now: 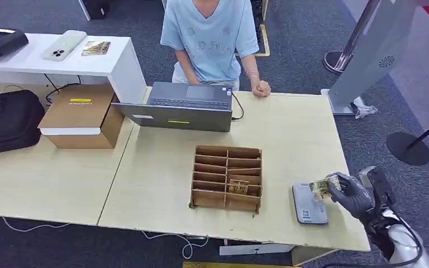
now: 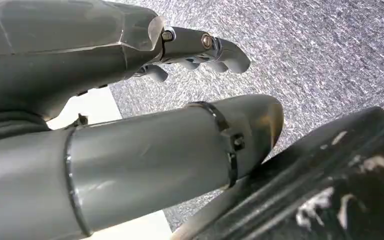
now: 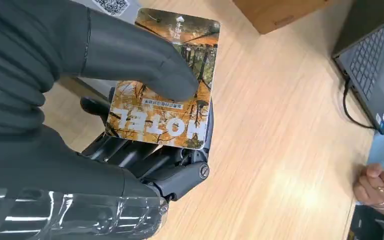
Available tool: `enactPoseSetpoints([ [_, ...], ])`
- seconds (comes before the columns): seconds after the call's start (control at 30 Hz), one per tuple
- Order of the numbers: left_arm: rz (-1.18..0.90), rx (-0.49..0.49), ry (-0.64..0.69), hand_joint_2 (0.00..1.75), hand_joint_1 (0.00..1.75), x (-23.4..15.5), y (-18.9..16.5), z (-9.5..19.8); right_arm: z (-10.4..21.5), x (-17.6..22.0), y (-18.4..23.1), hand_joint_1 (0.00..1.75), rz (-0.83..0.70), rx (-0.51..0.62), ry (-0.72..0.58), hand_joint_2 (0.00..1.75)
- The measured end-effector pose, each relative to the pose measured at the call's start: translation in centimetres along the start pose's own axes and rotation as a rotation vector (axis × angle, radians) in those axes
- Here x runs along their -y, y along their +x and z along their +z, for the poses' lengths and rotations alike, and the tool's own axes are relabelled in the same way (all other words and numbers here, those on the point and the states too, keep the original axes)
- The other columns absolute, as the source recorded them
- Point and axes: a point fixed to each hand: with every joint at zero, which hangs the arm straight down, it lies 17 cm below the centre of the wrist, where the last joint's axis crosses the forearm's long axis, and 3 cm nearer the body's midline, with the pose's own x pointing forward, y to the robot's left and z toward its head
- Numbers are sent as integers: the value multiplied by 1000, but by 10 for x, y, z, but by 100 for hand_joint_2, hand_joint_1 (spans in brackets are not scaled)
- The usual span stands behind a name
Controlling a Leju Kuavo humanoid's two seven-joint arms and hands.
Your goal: Pass the card to the sensor for recognition and then transmit it.
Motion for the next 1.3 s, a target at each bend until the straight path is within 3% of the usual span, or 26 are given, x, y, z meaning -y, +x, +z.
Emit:
enactPoseSetpoints([
  [0.73,1,0,-8,0,0,1,0,0,0,-1,-17,175,5,-42,7,175],
  [1.3,-4,2,-13,0,0,1,-2,0,3,-23,-50,175,52,-139,23,175],
])
